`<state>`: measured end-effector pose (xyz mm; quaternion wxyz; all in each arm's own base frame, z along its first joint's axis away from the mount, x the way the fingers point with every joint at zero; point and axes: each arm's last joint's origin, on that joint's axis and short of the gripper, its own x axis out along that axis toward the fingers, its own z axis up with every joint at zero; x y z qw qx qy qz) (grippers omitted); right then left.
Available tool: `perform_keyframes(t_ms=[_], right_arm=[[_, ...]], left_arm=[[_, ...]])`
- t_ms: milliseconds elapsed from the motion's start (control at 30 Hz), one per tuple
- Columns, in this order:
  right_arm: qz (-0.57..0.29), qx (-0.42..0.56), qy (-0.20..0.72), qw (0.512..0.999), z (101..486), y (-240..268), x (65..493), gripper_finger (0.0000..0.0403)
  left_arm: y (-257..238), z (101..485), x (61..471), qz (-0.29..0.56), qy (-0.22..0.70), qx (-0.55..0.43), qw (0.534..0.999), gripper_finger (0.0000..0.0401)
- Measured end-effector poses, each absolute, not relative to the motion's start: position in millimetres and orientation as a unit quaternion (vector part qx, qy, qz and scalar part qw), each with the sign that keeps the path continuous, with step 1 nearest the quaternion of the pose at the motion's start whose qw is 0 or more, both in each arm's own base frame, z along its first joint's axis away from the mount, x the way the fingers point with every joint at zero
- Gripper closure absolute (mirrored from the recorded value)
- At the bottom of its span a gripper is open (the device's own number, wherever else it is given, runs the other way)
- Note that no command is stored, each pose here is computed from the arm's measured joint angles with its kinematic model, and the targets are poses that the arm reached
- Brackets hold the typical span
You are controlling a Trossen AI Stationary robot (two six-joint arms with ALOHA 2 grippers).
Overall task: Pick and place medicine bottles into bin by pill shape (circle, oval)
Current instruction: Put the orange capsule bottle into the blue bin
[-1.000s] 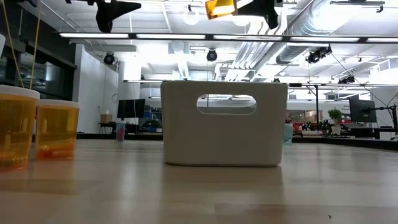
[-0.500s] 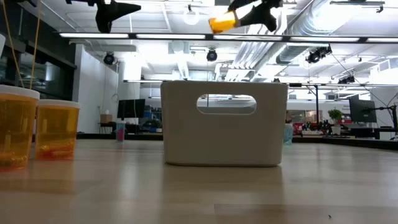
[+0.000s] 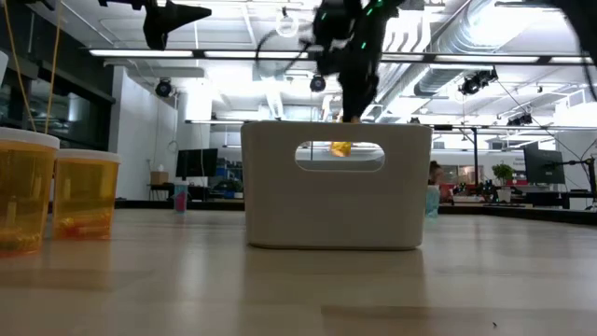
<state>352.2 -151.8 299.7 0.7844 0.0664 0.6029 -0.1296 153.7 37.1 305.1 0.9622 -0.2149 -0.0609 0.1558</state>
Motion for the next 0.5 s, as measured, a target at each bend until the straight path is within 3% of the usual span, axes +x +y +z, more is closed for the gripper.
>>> perform_keyframes(t_ms=[500], right_arm=[[-0.084,0.065,0.695,0.711,219.8,-170.6,390.0,0.0221]], left_arm=[[37.1,305.1,153.8,0.156,-0.058,-0.199,0.966,0.0108]])
